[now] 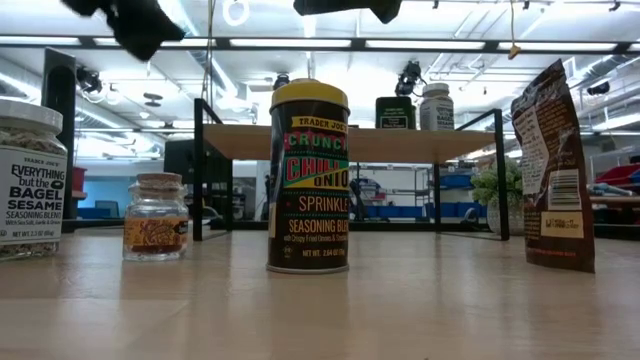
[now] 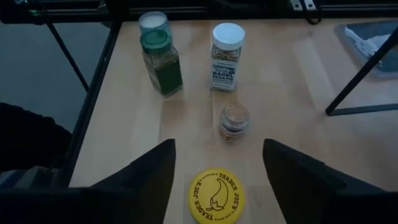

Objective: Shelf spices
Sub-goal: Put the yellow seasoning bottle on the shelf

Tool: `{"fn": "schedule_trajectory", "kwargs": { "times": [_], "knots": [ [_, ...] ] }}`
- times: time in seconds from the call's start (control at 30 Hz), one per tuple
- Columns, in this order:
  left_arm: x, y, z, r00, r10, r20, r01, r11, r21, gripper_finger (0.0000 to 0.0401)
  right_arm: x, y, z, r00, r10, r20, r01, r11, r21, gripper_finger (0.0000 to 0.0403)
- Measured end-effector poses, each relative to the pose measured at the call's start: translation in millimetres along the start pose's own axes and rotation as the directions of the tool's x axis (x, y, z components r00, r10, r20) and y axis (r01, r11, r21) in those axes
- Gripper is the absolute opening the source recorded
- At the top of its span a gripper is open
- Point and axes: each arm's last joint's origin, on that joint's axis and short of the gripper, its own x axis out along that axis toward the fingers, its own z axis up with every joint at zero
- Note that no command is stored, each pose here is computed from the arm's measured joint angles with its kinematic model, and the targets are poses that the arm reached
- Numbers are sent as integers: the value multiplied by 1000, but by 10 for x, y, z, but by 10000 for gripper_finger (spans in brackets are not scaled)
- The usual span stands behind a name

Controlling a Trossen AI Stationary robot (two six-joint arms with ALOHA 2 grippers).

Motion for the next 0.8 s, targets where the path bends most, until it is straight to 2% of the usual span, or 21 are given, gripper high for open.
{"fn": "schedule_trajectory", "kwargs": {
  "times": [0.17,0.27,0.5,0.6,0.63,0.8],
  "knots": [
    [150,27,-291,1000,-13,21,13,1000,-10,229,7,-22,11,999,36,-15,-36,999,-1,251],
    [207,34,-431,998,-52,30,53,998,-20,229,24,-53,18,998,61,-25,-61,998,6,252],
    [235,36,-509,995,-87,44,90,994,-65,229,263,-64,48,995,84,-56,-86,995,-45,252],
    [234,35,-501,995,-91,50,95,993,-67,229,436,-18,68,987,98,-130,-112,988,-110,252],
    [233,36,-503,995,-93,48,96,993,-66,229,479,-24,49,979,81,-188,-108,985,-134,252],
    [232,24,-506,991,-130,38,132,989,-65,229,493,-31,125,943,33,-330,-100,977,-189,250]
  ]
}}
